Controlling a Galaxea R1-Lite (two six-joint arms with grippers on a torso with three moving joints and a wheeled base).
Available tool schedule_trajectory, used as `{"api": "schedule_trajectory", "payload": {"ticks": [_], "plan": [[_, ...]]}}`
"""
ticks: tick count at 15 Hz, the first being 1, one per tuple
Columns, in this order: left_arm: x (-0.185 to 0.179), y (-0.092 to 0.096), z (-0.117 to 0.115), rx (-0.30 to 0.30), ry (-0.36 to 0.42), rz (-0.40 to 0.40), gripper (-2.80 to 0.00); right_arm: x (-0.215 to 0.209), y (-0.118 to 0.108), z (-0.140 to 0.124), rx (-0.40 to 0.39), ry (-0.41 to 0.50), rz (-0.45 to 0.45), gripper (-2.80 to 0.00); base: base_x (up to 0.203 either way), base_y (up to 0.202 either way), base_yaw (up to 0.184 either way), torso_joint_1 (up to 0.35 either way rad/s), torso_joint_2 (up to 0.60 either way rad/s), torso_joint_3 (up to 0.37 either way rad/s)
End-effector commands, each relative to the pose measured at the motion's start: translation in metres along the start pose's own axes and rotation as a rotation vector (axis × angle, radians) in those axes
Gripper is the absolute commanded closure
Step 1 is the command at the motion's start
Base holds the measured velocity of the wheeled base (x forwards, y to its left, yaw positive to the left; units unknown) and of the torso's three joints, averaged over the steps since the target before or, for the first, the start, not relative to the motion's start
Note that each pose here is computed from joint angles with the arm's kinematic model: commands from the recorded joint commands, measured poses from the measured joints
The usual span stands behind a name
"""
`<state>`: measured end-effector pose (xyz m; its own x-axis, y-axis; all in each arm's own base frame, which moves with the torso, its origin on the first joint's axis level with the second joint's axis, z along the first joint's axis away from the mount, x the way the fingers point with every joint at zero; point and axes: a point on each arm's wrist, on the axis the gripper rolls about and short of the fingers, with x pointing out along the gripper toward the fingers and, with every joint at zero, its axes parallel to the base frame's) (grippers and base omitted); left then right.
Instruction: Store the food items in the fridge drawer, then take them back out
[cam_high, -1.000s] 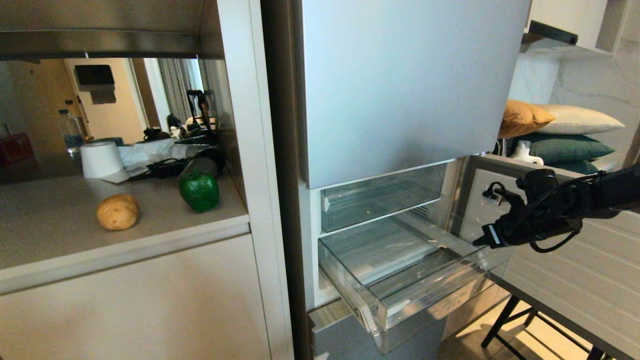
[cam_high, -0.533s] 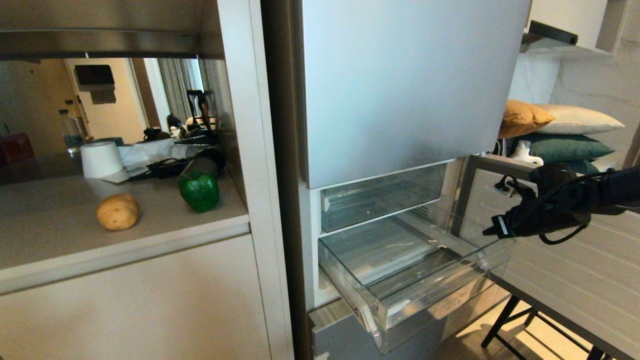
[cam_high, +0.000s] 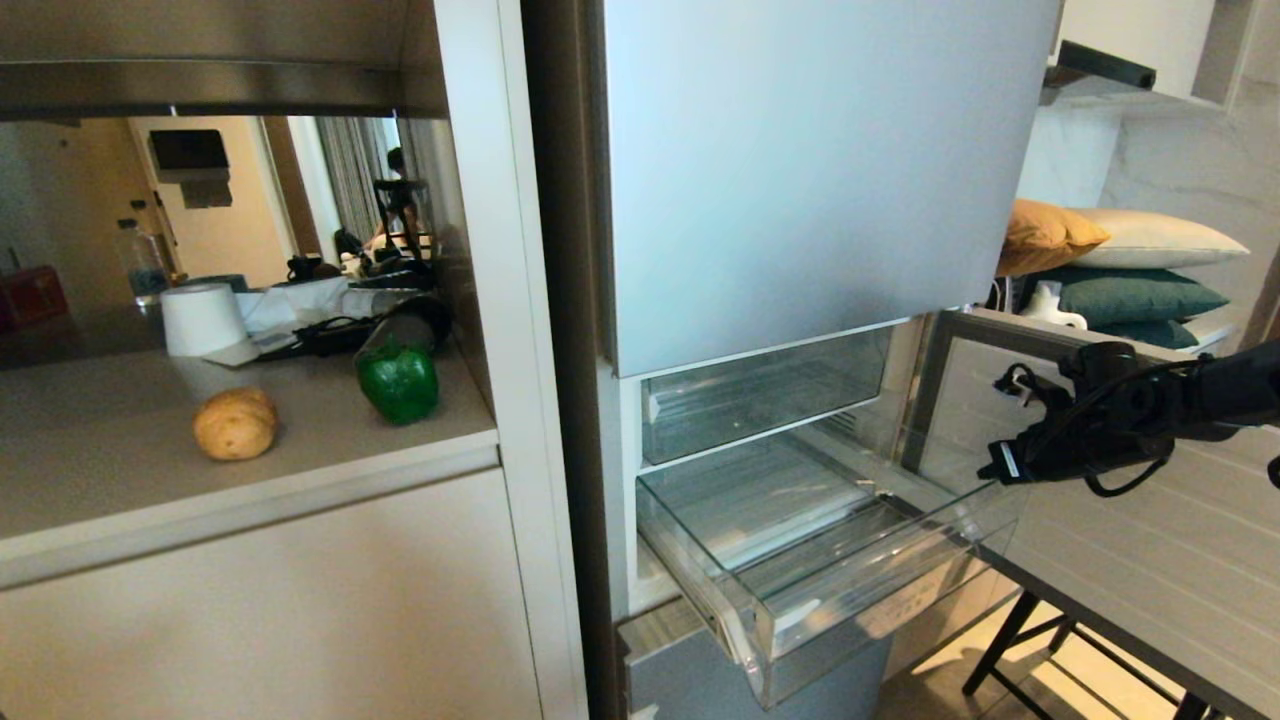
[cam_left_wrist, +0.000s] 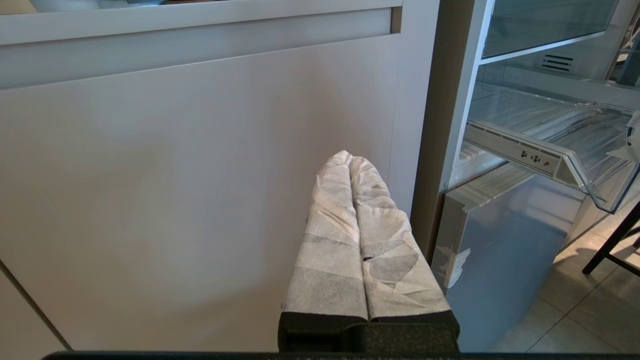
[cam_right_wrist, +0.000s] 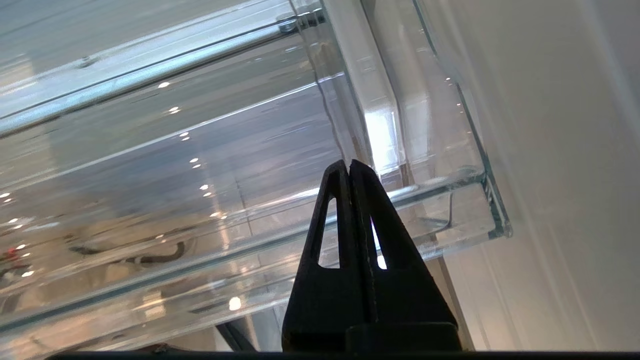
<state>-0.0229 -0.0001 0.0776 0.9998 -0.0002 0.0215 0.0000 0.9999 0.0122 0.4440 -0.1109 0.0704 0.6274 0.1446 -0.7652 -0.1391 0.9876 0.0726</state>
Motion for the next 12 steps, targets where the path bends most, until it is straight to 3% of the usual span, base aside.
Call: {"api": "schedule_trajectory", "payload": {"ticks": [1,5,12], "plan": [[0.001,0.000,-0.003,0.000,0.009,0.000,0.00,0.004,-0.001,-0.003,-0.001,0.013,-0.004,0.00,0.000,0.000,0.000,0.000,0.00,0.000],[0.001,0.000,-0.003,0.000,0.009,0.000,0.00,-0.010,0.004,-0.005,0.003,0.081,0.003,0.00,0.000,0.000,0.000,0.000,0.00,0.000],[0.001,0.000,-0.003,0.000,0.010,0.000,0.00,-0.038,0.010,0.006,-0.013,0.045,-0.008,0.00,0.000,0.000,0.000,0.000,0.00,0.000]]}}
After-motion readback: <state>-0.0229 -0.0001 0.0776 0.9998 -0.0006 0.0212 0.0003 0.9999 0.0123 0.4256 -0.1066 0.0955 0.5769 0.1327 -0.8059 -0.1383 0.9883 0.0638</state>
